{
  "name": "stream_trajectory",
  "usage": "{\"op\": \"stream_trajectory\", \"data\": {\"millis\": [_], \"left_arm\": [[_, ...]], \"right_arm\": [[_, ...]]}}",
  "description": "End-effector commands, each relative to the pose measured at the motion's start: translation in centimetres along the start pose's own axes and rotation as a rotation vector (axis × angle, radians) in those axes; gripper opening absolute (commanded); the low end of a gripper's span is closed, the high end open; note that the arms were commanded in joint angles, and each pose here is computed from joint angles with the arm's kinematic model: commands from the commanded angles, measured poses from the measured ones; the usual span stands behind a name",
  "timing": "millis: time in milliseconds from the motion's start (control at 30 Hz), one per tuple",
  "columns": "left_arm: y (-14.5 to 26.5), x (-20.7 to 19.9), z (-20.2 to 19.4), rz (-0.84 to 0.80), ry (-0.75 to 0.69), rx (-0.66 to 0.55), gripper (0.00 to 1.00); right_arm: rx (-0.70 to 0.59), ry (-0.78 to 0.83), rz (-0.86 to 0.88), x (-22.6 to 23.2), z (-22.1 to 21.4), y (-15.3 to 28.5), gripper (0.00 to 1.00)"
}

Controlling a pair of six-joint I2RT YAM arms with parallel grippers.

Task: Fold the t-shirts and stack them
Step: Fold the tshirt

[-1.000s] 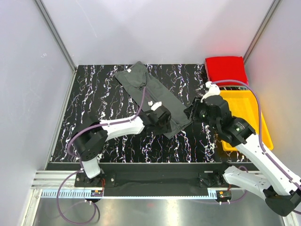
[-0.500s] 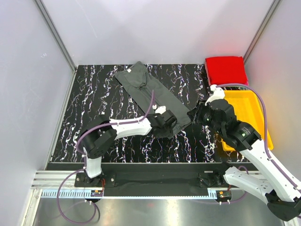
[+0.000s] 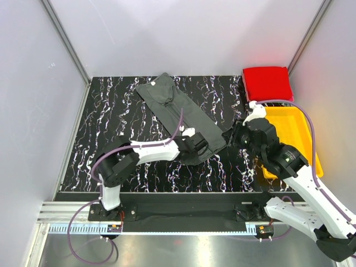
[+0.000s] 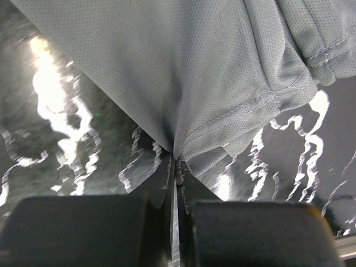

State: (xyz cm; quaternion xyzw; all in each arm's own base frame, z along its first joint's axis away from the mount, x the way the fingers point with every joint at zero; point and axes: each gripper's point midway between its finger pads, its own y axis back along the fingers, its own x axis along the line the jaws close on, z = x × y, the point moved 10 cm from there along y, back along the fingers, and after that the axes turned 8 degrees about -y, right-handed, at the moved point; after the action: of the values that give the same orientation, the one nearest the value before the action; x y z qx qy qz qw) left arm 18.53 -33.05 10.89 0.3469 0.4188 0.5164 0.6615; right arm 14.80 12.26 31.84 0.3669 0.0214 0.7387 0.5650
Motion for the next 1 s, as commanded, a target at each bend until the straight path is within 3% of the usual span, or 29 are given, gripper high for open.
{"op": "stream_trajectory", "data": {"millis": [0,367,400,433,467,533,567,633,733,967], "left_arm": [[2.8,1.4,-0.2,0.008,-0.027,-0.028,0.00],[8.2,12.4,-7.7,0.172,-0.056,0.110,0.01],[8.8,12.7,-7.9,0.150,-0.032,0.106,0.05],[9.0,13.2,-8.4,0.154,-0.019,0.117,0.25],[9.0,13.9,-9.0,0.166,-0.009,0.126,0.35],[9.9,14.3,-9.1,0.155,0.020,0.106,0.45],[10.3,14.3,-8.9,0.150,0.028,0.088,0.55],[11.4,14.3,-8.1,0.117,0.041,0.031,0.60],[12.3,13.6,-6.8,-0.023,0.036,-0.012,0.63],[9.6,14.4,-7.8,-0.132,0.111,0.057,0.61]], "right_arm": [[0.004,-0.025,0.012,0.1,-0.1,-0.1,0.33],[0.174,-0.093,0.023,-0.8,-3.9,-2.7,0.33],[0.227,-0.099,0.026,-1.2,-5.0,-3.3,0.33],[0.247,-0.111,0.024,-1.3,-5.6,-3.7,0.34],[0.260,-0.118,0.033,-1.3,-6.0,-4.5,0.34],[0.319,-0.134,0.053,-1.6,-7.4,-5.3,0.36],[0.355,-0.140,0.095,-1.4,-7.9,-5.9,0.38],[0.426,-0.148,0.102,-1.7,-9.2,-6.6,0.46],[0.520,-0.154,0.080,-2.6,-11.2,-7.6,0.48],[0.620,-0.152,0.037,-4.0,-13.6,-8.9,0.50]]}}
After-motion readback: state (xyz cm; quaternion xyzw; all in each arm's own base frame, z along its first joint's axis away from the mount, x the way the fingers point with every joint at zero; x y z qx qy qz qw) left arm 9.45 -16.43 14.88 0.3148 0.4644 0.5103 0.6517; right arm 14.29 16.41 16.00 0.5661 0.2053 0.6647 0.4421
